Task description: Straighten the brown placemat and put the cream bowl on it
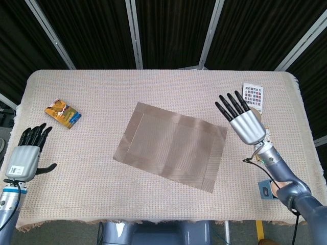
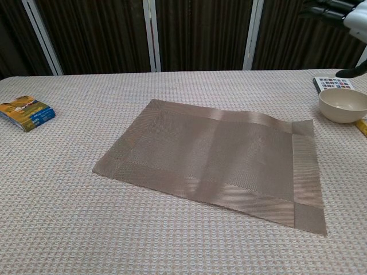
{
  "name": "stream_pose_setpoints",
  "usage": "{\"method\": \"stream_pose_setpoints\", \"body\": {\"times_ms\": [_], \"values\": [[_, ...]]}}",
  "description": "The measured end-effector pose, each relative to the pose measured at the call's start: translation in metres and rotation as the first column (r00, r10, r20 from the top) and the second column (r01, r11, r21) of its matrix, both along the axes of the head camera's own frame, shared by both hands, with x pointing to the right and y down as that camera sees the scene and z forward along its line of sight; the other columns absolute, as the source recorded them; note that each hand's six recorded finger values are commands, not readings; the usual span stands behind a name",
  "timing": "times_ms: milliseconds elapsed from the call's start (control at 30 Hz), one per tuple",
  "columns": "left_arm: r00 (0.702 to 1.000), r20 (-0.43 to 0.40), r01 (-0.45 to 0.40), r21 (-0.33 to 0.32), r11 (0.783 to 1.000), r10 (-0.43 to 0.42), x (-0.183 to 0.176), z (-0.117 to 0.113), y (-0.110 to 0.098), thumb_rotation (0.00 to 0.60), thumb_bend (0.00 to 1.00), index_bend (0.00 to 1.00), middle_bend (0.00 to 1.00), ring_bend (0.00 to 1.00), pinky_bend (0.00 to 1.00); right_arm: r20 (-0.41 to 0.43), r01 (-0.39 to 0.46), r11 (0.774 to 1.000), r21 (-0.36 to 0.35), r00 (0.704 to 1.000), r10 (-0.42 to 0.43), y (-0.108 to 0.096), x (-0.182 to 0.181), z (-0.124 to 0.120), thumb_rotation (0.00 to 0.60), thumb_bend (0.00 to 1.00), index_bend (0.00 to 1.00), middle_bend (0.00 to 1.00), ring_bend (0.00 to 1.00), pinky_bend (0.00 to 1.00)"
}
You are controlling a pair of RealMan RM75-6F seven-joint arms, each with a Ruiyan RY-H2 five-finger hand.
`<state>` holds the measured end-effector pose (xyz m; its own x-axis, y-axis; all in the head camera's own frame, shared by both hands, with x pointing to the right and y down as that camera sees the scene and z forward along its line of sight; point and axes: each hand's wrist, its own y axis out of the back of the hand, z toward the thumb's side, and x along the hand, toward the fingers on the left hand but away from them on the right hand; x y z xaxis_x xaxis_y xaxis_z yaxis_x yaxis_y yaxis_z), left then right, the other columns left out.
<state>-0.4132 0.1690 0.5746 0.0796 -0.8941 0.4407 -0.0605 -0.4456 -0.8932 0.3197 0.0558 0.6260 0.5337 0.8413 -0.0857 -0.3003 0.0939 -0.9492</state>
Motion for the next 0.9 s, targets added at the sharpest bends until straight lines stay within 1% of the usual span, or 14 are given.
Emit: {"method": "stream_pose_setpoints", "body": {"times_ms": [67,167,267,367,400,467,500,567,600,633,700,800,833,900], "values": [[0.999,-0.011,-0.031,0.002,1.000,0.031,0.006,0.002,0.000,0.600,0.00,0.00,0.00,0.00,0.00,0.050,-0.055,0.998,-0.030,0.997,0.056,0.007,0.009,-0.008,0.600,0.00,0.00,0.00,0.00,0.00],[0.996,-0.025,-0.088,0.001,0.996,0.088,0.016,0.008,-0.001,0.600,0.00,0.00,0.00,0.00,0.00,0.133,-0.145,0.985,-0.098,0.979,0.157,0.022,0.021,-0.024,0.600,0.00,0.00,0.00,0.00,0.00],[0.987,-0.042,-0.158,-0.008,0.987,0.157,0.029,0.018,-0.004,0.600,0.01,0.00,0.00,0.00,0.00,0.206,-0.235,0.955,-0.183,0.940,0.271,0.040,0.033,-0.044,0.600,0.00,0.00,0.00,0.00,0.00],[0.973,-0.051,-0.225,-0.021,0.974,0.223,0.041,0.031,-0.008,0.600,0.03,0.03,0.00,0.00,0.00,0.248,-0.323,0.908,-0.268,0.888,0.388,0.062,0.045,-0.064,0.600,0.00,0.00,0.00,0.00,0.00],[0.969,-0.049,-0.244,-0.023,0.969,0.243,0.045,0.035,-0.009,0.600,0.04,0.04,0.00,0.00,0.00,0.252,-0.358,0.884,-0.299,0.864,0.435,0.072,0.051,-0.072,0.600,0.00,0.00,0.00,0.00,0.00],[0.956,-0.047,-0.290,-0.029,0.957,0.288,0.055,0.047,-0.012,0.600,0.05,0.07,0.00,0.00,0.00,0.250,-0.411,0.845,-0.342,0.827,0.503,0.087,0.060,-0.082,0.600,0.00,0.00,0.00,0.00,0.00],[0.951,-0.049,-0.308,-0.034,0.951,0.306,0.060,0.052,-0.013,0.600,0.05,0.09,0.00,0.00,0.00,0.246,-0.443,0.817,-0.371,0.801,0.546,0.098,0.065,-0.087,0.600,0.00,0.00,0.00,0.00,0.00],[0.938,-0.059,-0.344,-0.049,0.938,0.342,0.071,0.067,-0.015,0.600,0.08,0.13,0.00,0.00,0.00,0.236,-0.484,0.773,-0.411,0.762,0.603,0.116,0.072,-0.092,0.600,0.00,0.00,0.00,0.00,0.00],[0.933,-0.063,-0.358,-0.055,0.932,0.355,0.076,0.073,-0.016,0.600,0.10,0.16,0.00,0.00,0.00,0.223,-0.507,0.746,-0.432,0.741,0.633,0.127,0.076,-0.095,0.600,0.00,0.00,0.00,0.00,0.00],[0.926,-0.067,-0.375,-0.061,0.925,0.371,0.082,0.081,-0.017,0.600,0.12,0.18,0.00,0.00,0.00,0.213,-0.521,0.731,-0.441,0.730,0.649,0.135,0.078,-0.096,0.600,0.00,0.00,0.00,0.00,0.00],[0.918,-0.073,-0.395,-0.070,0.916,0.390,0.090,0.092,-0.018,0.600,0.16,0.21,0.00,0.00,0.00,0.198,-0.538,0.714,-0.448,0.719,0.666,0.146,0.079,-0.097,0.600,0.00,0.00,0.00,0.00,0.00],[0.906,-0.089,-0.422,-0.085,0.903,0.415,0.102,0.111,-0.017,0.600,0.19,0.24,0.00,0.00,0.00,0.199,-0.542,0.704,-0.459,0.710,0.676,0.153,0.076,-0.093,0.600,0.00,0.00,0.00,0.00,0.00],[0.902,-0.094,-0.430,-0.090,0.898,0.422,0.106,0.118,-0.017,0.600,0.20,0.25,0.00,0.00,0.00,0.198,-0.542,0.703,-0.461,0.710,0.676,0.155,0.075,-0.092,0.600,0.00,0.00,0.00,0.00,0.00],[0.896,-0.101,-0.440,-0.096,0.893,0.431,0.112,0.128,-0.016,0.600,0.22,0.27,0.00,0.00,0.00,0.179,-0.546,0.705,-0.453,0.719,0.672,0.157,0.075,-0.089,0.600,0.00,0.00,0.00,0.00,0.00]]}}
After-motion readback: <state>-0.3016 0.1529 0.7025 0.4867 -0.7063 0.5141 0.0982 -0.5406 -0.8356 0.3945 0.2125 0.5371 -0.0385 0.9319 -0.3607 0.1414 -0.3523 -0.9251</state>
